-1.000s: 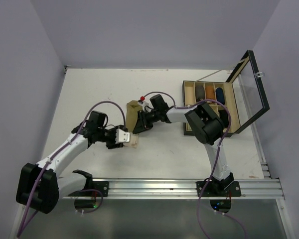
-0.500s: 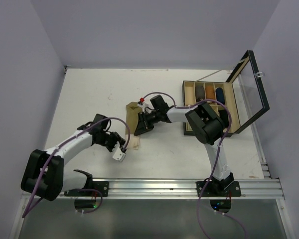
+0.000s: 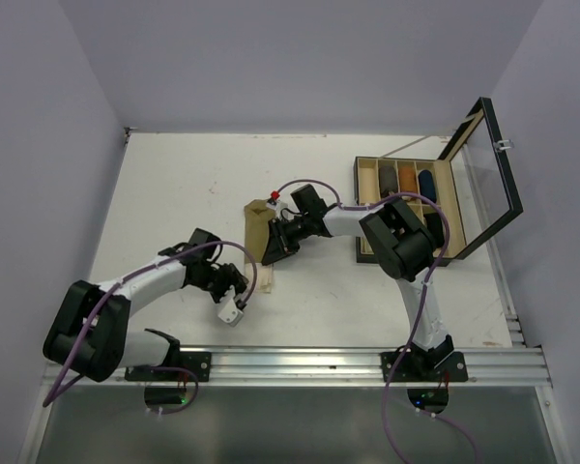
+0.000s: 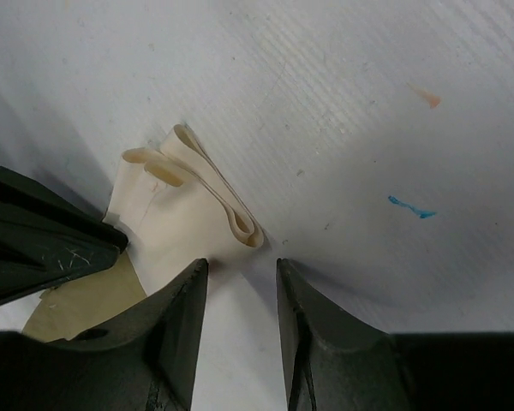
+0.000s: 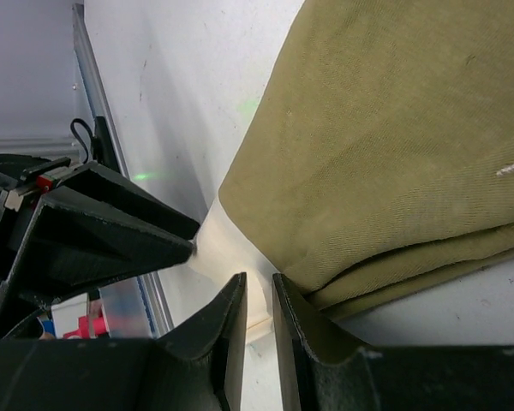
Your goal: Roll the underwear
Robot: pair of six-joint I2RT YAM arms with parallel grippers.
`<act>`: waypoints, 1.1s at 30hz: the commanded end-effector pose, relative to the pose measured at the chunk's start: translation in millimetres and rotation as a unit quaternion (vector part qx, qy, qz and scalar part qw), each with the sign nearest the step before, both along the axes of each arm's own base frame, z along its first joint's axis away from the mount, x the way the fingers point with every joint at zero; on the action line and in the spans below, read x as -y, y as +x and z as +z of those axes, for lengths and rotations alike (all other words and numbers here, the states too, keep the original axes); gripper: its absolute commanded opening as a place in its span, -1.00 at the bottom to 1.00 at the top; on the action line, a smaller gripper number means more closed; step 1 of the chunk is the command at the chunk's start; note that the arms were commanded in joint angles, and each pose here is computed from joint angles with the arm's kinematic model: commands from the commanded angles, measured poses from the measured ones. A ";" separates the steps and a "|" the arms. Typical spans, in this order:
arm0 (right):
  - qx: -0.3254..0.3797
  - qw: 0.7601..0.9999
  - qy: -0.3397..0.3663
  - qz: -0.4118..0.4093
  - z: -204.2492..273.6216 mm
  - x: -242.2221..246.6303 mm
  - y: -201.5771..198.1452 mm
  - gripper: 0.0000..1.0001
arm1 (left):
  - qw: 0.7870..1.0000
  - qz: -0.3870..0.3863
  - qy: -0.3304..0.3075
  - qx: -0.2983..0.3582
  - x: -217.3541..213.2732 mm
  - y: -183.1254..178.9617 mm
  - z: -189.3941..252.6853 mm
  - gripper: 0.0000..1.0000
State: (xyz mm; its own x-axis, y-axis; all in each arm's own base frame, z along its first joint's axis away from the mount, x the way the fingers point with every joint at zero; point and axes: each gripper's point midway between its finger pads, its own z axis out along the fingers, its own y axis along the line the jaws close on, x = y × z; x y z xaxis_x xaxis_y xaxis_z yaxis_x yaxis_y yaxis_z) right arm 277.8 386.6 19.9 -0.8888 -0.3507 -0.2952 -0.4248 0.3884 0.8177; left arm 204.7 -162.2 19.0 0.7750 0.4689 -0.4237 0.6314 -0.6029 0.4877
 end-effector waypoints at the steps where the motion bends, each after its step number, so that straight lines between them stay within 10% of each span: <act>1: -0.029 0.996 -0.079 -0.010 -45.1 22.4 -13.4 -0.53 | 0.995 -0.073 -0.023 0.058 17.1 1.8 2.3 -0.16; 10: -0.040 0.996 -0.082 -0.016 -50.3 25.5 -13.6 -0.54 | 0.995 -0.085 -0.016 0.043 22.3 -9.1 -6.6 -0.36; 19: -0.040 0.996 -0.080 -0.014 -50.5 27.3 -12.5 -0.56 | 0.997 -0.078 -0.007 0.023 17.3 -18.4 -11.1 -1.00; 33: -0.033 0.996 -0.080 0.022 -43.7 37.1 -26.3 -0.66 | 0.994 0.045 -0.094 -0.045 46.0 20.1 56.8 -1.00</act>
